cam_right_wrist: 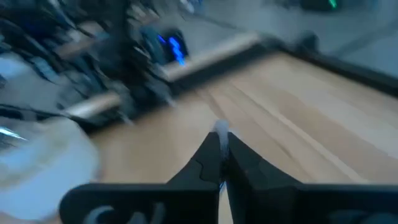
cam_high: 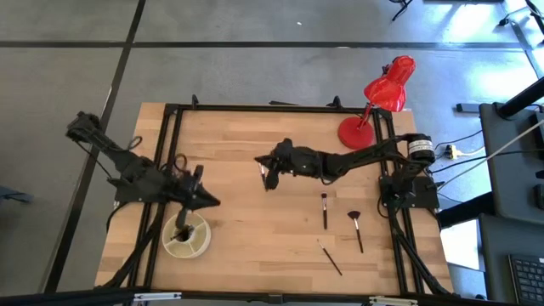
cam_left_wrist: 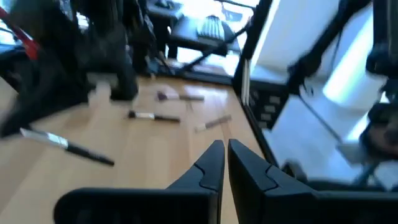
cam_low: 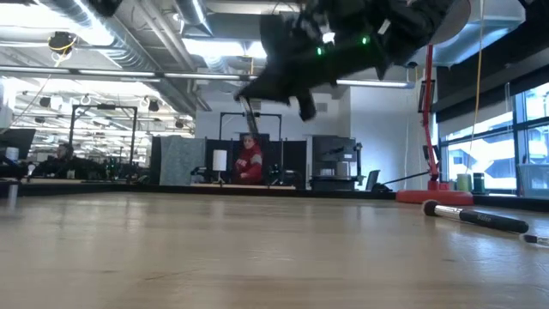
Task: Put items in baskets/containers
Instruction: Put the black powder brush into the white organizer
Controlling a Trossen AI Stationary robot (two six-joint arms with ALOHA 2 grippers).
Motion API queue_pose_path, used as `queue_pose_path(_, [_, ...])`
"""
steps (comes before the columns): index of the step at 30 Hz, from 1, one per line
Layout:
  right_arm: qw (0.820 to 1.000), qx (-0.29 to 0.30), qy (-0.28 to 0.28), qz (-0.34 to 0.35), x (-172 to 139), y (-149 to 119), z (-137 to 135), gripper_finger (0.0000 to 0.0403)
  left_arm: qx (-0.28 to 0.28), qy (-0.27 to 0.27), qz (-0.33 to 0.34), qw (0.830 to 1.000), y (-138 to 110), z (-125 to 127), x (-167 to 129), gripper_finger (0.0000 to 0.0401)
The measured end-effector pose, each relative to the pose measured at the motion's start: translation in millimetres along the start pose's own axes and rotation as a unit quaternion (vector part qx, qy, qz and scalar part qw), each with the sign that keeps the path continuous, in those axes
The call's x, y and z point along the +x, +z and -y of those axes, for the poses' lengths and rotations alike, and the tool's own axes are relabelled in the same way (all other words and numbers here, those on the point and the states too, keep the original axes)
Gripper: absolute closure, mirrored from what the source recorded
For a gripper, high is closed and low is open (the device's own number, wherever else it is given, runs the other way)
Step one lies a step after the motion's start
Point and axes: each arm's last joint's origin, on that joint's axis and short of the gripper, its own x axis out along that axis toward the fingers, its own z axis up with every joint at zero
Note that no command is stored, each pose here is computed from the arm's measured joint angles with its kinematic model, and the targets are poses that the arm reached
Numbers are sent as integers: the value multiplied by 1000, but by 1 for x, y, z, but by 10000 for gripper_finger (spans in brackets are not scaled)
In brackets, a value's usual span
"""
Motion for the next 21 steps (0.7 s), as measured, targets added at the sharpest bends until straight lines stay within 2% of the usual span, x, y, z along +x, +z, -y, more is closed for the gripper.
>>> queue_pose_path(3, [999,10,19,48,-3,5,-16,397,13,-10,-26,1000,-18,7,3,387])
queue_pose_path(5, [996,12,8,86,-1,6,-29,397,3,10,-37,999,-24,10,2,391])
queue_pose_path(8, [993,-1,1,116,8,3,-49,397,-19,42,-33,998,-20,11,-3,399])
queue_pose_path(12, [988,-15,31,153,26,1,-81,397,-10,41,-9,999,-9,19,-11,398])
queue_pose_path(17, [974,-49,58,215,52,0,-121,395,53,55,46,996,3,31,-22,399])
queue_pose_path(21, [958,-75,70,268,75,-1,-145,393,122,18,80,989,11,41,-33,398])
